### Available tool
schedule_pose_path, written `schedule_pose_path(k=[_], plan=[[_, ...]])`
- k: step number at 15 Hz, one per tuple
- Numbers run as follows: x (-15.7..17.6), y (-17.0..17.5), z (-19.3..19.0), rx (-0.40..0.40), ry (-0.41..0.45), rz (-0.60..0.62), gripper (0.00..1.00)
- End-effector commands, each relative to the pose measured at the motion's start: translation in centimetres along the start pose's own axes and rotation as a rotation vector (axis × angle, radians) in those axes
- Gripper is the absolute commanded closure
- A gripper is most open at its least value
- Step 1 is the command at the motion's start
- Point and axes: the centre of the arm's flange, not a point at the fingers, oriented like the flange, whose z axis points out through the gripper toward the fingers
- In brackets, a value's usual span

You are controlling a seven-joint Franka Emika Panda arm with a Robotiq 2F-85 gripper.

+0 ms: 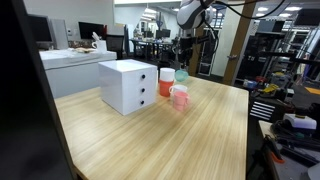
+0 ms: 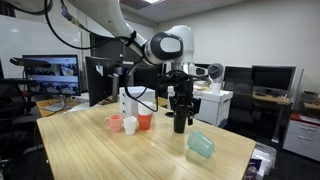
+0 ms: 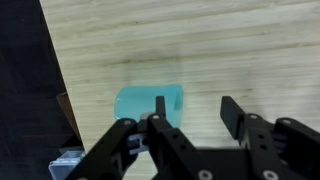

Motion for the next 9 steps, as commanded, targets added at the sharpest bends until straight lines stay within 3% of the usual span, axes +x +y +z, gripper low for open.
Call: schedule_pose_path(k=[1,3,9], plan=[[-0.1,0.7,0.7,-0.049,0.025,-0.005,0.08],[-0.1,0.7,1.1,-0.084,0.041,-0.035,0.01],[1.4,0.3,2.1,-0.179,0.102,-0.1,0.0]])
